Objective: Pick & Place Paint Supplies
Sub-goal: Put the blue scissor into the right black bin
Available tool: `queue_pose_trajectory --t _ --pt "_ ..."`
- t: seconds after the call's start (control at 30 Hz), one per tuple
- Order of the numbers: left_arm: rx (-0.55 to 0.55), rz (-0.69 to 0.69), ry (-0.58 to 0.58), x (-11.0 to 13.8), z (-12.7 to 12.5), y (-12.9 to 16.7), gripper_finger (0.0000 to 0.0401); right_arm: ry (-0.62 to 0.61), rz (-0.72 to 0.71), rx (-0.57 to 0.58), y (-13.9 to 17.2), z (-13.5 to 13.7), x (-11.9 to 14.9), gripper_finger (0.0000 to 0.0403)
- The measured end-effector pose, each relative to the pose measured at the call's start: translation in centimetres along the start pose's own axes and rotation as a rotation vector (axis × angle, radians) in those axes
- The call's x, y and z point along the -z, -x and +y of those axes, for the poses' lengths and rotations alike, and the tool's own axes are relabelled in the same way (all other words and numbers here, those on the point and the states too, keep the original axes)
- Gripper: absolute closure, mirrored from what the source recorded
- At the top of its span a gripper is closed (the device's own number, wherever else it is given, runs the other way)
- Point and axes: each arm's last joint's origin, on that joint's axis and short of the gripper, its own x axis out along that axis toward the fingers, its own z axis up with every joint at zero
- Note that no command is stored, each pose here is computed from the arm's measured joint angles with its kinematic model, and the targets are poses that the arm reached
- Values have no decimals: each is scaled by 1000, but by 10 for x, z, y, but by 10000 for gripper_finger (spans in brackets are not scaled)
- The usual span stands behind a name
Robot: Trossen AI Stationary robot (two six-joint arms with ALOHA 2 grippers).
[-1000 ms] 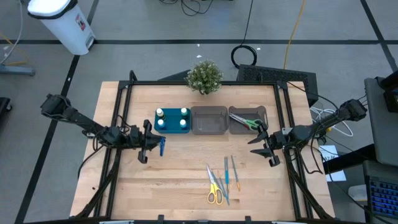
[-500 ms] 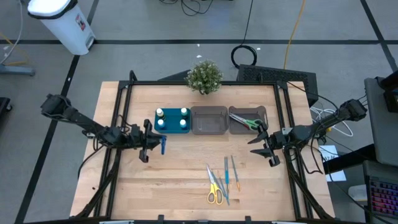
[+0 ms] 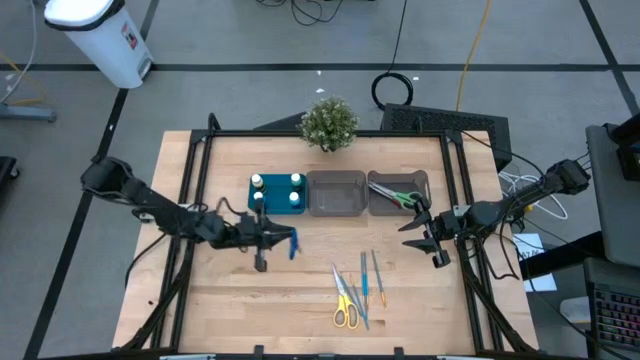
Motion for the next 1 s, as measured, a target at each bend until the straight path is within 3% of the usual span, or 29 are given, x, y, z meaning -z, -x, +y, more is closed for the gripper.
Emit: queue_pose_trajectory --t 0.3,0.63,0.77,1.0 --pt "-58 141 -15 4 1 -37 381 1 4 0 0 0 0 252" --pt "-71 189 -32 13 -1 -60 381 -10 13 3 0 0 1 252" --pt "-165 275 -73 19 2 -61 381 -86 8 17 0 0 1 252" --pt "-334 471 -178 23 5 -62 381 -172 54 208 -1 -6 8 252"
